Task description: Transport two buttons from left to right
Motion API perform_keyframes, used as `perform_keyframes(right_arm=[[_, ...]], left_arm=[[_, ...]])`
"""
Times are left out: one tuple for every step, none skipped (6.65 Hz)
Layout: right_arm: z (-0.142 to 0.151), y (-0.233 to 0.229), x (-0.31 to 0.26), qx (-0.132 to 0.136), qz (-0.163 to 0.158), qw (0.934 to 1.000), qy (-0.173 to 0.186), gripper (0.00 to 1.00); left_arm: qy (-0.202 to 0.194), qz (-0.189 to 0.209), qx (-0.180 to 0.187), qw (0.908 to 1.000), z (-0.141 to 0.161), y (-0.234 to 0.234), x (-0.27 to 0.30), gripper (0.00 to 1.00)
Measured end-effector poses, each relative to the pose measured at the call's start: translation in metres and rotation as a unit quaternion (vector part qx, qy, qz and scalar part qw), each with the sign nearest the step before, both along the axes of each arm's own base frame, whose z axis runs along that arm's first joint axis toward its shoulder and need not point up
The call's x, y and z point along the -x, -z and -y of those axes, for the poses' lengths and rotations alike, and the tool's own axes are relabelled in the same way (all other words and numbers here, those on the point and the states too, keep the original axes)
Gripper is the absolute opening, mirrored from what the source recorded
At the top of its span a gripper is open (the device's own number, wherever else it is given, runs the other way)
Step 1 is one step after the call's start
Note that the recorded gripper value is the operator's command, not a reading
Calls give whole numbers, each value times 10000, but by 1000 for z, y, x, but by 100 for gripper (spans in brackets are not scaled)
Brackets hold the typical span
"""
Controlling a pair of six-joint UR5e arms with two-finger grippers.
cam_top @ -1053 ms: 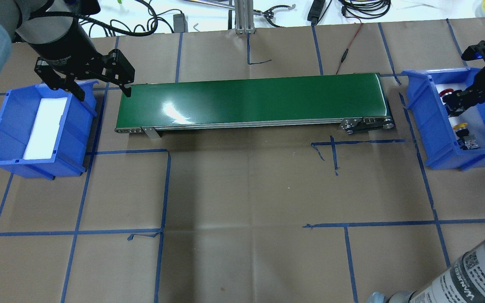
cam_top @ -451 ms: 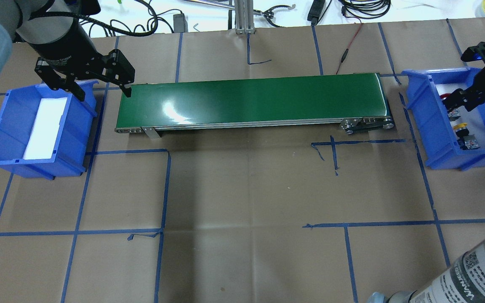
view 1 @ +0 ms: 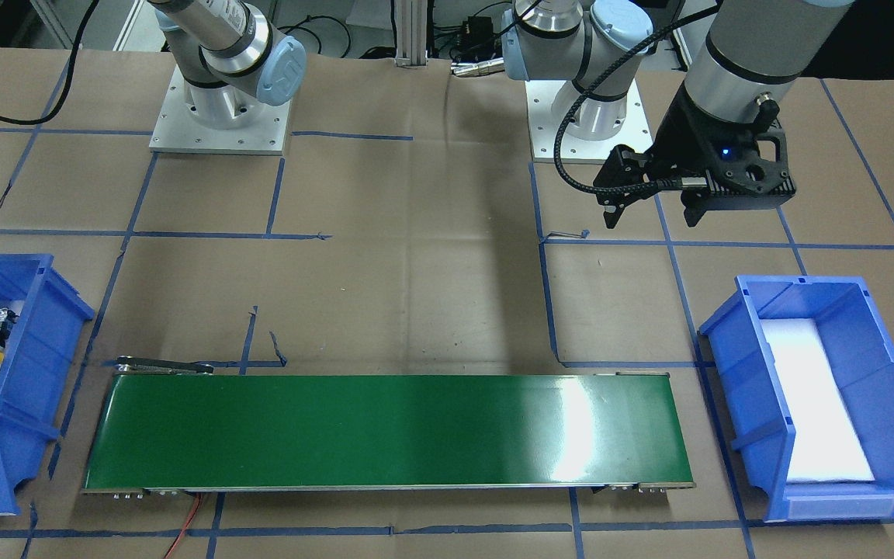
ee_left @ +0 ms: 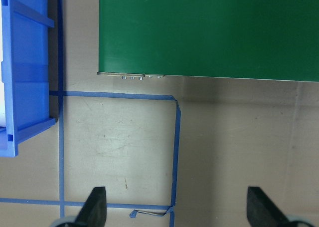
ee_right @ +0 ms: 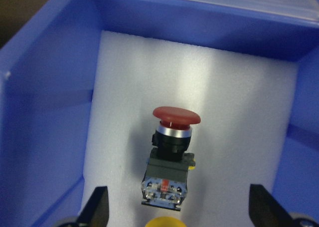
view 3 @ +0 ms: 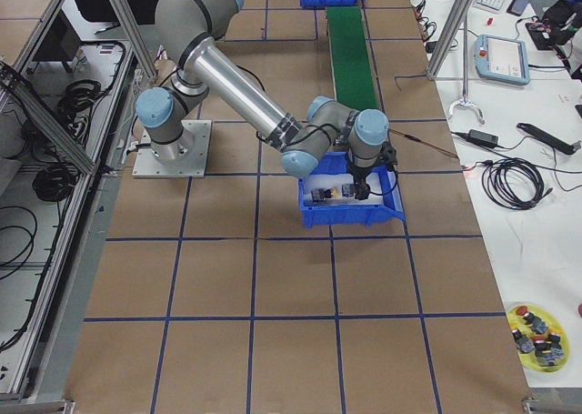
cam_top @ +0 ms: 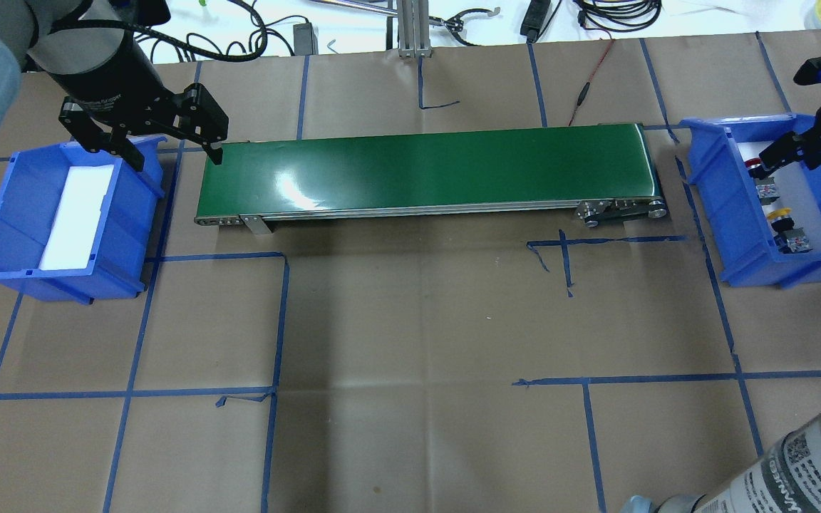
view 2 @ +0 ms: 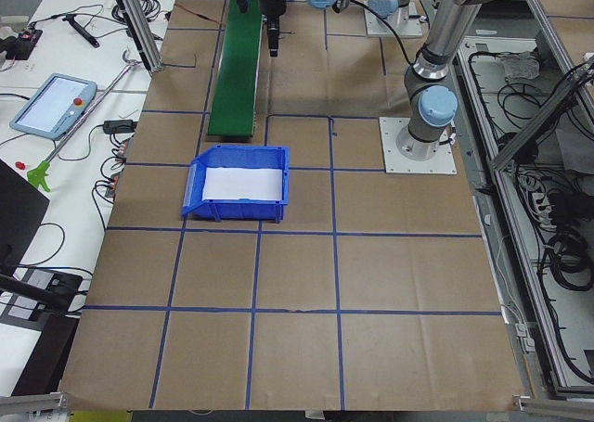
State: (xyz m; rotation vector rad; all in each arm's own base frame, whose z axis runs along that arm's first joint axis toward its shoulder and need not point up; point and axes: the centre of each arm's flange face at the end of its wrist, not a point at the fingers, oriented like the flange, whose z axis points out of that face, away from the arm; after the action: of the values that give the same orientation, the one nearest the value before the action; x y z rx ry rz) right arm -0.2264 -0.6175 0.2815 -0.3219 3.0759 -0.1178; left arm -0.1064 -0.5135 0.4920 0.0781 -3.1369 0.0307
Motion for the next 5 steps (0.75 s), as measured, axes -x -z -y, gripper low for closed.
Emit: perform_keyframes(right_arm=[[-3, -31, -6, 152, -90, 9998, -13, 100], [-13, -61, -16, 187, -102, 9998, -24, 100], [-25, -93, -30, 201, -115, 9997, 4, 100], [-39, -128, -54, 244, -147, 9994, 197, 100], [-53, -162, -92, 264, -123, 9982, 519, 100]], left_arm=[[0, 0, 3, 10000, 0, 0, 0, 100], [0, 0, 6, 10000, 0, 0, 0, 100], [0, 1, 12, 10000, 0, -1, 0, 100], [0, -1, 13, 10000, 0, -1, 0, 100], [0, -4, 16, 10000, 0, -1, 0, 100]])
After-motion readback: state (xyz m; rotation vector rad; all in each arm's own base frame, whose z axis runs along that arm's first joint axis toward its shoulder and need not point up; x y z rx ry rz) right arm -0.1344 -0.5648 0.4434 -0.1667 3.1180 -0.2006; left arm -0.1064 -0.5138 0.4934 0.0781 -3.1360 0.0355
